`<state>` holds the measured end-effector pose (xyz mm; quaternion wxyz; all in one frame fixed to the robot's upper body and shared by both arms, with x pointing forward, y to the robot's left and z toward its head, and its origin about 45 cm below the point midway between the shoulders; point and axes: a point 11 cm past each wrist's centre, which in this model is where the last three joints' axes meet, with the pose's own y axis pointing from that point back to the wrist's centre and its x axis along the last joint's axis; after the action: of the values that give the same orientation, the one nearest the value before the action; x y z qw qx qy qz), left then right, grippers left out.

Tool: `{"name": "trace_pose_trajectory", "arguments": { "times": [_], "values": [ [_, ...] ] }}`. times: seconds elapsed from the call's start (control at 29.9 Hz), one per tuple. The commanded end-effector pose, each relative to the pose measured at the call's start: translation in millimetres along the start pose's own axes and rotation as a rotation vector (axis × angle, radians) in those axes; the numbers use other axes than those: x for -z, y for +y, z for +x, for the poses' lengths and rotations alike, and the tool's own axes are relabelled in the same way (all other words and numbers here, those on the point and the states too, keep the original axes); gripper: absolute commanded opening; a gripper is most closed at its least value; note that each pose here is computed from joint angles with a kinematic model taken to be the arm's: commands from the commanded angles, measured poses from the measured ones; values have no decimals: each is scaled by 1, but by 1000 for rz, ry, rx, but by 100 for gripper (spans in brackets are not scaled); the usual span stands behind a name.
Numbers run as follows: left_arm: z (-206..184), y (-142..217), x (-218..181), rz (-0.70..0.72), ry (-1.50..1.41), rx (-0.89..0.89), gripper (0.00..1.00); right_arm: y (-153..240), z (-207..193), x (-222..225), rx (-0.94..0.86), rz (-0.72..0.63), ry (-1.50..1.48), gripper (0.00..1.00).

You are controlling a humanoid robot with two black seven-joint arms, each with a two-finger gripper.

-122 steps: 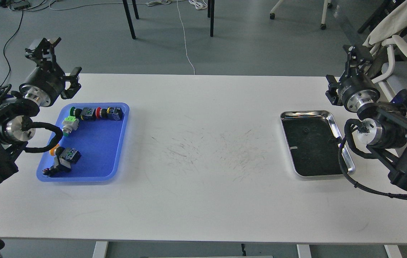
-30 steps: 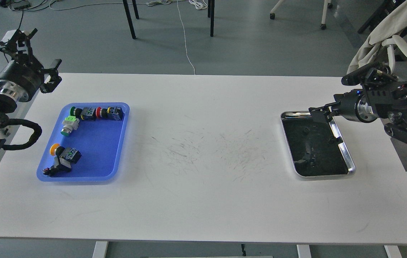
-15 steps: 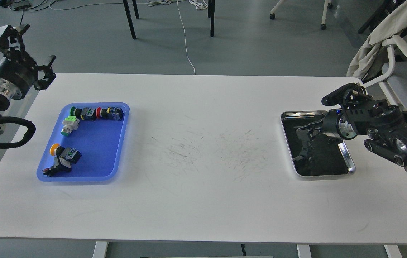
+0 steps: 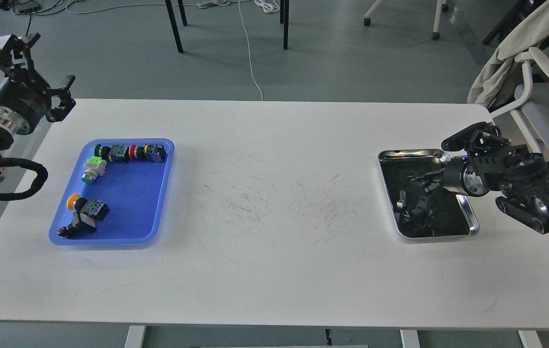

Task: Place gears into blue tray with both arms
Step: 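Lower the right gripper into the metal tray and grasp the small black part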

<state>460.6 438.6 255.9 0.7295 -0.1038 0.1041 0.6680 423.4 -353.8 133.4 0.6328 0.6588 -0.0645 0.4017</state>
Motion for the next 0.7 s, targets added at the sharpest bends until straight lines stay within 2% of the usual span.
{"name": "trace_pose_trajectory", "arguments": {
  "times": [0.0,0.67],
  "values": [
    [0,0,0,0,0,0,99,-5,0,8,-3,13,4,63],
    [2,1,-2,-2,-3,-3,99,-10,-9,2,0,-18,8,38]
  ]
}}
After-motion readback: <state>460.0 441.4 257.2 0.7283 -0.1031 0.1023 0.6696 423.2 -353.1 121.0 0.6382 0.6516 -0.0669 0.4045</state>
